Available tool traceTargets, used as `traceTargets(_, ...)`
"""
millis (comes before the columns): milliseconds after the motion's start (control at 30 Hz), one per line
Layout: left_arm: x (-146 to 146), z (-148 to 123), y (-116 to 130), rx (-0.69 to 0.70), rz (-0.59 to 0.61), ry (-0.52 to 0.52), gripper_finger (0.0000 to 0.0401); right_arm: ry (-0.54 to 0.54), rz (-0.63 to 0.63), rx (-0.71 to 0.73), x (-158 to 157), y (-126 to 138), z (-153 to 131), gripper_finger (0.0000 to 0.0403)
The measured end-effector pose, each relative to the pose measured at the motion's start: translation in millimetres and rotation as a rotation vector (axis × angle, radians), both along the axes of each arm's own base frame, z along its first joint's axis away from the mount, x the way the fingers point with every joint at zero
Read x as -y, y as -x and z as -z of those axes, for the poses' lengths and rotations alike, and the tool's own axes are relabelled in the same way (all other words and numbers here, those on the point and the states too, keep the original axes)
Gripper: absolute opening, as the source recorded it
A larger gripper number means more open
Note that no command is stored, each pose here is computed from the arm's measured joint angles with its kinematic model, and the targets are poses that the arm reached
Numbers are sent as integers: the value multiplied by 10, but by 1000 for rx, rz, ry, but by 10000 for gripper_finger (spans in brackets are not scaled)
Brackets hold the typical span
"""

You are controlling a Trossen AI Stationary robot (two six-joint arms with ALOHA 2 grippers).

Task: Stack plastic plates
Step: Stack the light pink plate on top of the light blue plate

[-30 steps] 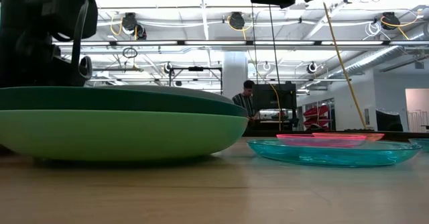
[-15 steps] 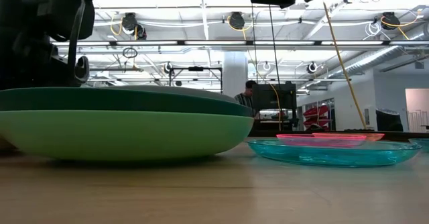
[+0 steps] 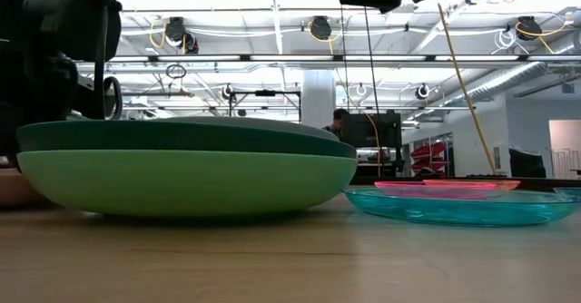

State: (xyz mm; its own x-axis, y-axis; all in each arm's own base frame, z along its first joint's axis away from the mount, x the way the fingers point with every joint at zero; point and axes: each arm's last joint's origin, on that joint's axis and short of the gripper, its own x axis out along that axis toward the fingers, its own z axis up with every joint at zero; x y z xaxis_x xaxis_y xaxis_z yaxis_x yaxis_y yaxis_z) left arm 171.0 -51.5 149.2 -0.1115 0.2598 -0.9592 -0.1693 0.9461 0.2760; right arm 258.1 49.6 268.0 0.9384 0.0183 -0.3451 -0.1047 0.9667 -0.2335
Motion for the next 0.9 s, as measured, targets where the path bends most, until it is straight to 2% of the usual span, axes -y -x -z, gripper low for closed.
traceTargets(267,-51,-217,85,-9,-71,-98,24,-15,6,0,0,0,0,114)
traceTargets(500,-88,-459,150,63,-121,-142,24,-28,13,-7,-3,-19,22,114)
traceTargets(900,-161,-740,237,137,-154,-258,24,-20,91,-84,145,-206,262,114)
